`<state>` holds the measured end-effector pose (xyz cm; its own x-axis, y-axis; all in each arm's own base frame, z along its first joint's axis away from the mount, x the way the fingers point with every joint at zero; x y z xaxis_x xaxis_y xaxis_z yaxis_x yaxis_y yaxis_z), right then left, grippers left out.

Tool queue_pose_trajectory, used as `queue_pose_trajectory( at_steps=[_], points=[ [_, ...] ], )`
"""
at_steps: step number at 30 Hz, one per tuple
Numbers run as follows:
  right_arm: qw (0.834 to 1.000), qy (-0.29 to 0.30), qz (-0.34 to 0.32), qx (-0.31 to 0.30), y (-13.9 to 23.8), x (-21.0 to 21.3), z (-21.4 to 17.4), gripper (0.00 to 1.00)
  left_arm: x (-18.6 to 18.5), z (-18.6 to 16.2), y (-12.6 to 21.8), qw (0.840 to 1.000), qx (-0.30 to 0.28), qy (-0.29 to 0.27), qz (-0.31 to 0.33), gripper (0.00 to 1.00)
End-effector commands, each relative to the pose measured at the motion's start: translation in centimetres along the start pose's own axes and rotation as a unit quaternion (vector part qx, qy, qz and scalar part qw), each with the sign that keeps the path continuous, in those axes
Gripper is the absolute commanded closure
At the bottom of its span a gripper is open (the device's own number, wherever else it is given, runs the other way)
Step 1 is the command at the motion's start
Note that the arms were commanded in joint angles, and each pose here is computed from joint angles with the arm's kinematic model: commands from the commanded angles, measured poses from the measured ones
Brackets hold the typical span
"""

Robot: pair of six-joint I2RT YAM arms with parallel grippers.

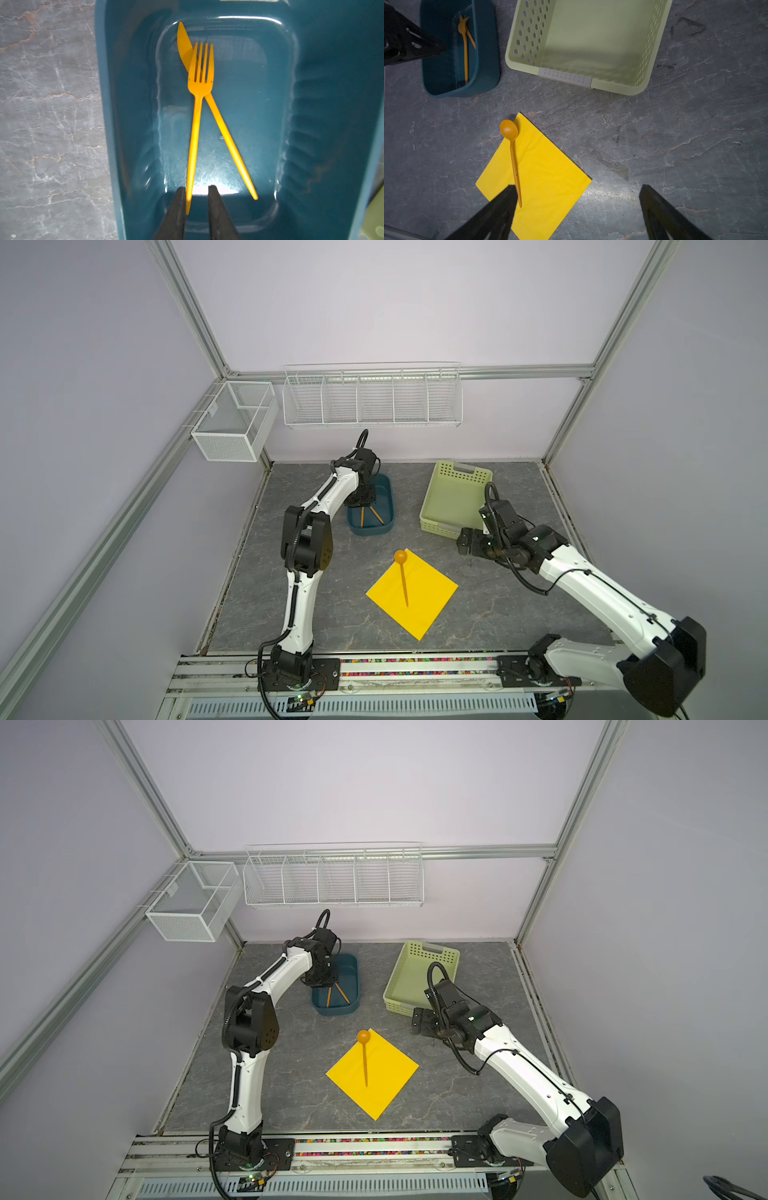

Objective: Place the utensils on the paper napkin and roll it up
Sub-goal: 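Lower the left gripper into the teal tray and close on the yellow fork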

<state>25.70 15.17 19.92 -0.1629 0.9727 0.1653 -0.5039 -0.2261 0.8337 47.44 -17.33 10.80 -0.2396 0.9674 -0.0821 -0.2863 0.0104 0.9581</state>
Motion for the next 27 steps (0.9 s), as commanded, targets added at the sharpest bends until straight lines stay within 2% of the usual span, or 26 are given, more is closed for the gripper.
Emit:
queue_pose_trajectory(
  at_steps=[1,27],
  points=[
    [1.000,-0.002,0.004,0.001,-0.3,0.1,0.3,0.05,0.6,-0.2,-0.8,1.000,0.022,-0.005,0.008,0.80],
    [1.000,-0.011,-0.001,0.019,-1.9,-0.6,-0.2,0.06,0.9,-1.0,-4.7,0.997,0.073,-0.024,0.032,0.80]
  ],
)
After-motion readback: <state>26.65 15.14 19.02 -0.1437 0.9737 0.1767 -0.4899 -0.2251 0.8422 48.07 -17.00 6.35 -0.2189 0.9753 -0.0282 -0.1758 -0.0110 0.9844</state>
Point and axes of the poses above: each gripper's point midway between its finger pads, its own y axis back along the fingers, its own x axis along the line the jaws close on, z = x × y, the point moved 3 cm from there along y, back along the fingers, and after that the axes turned 13 degrees about y, right-handed, at the moved point
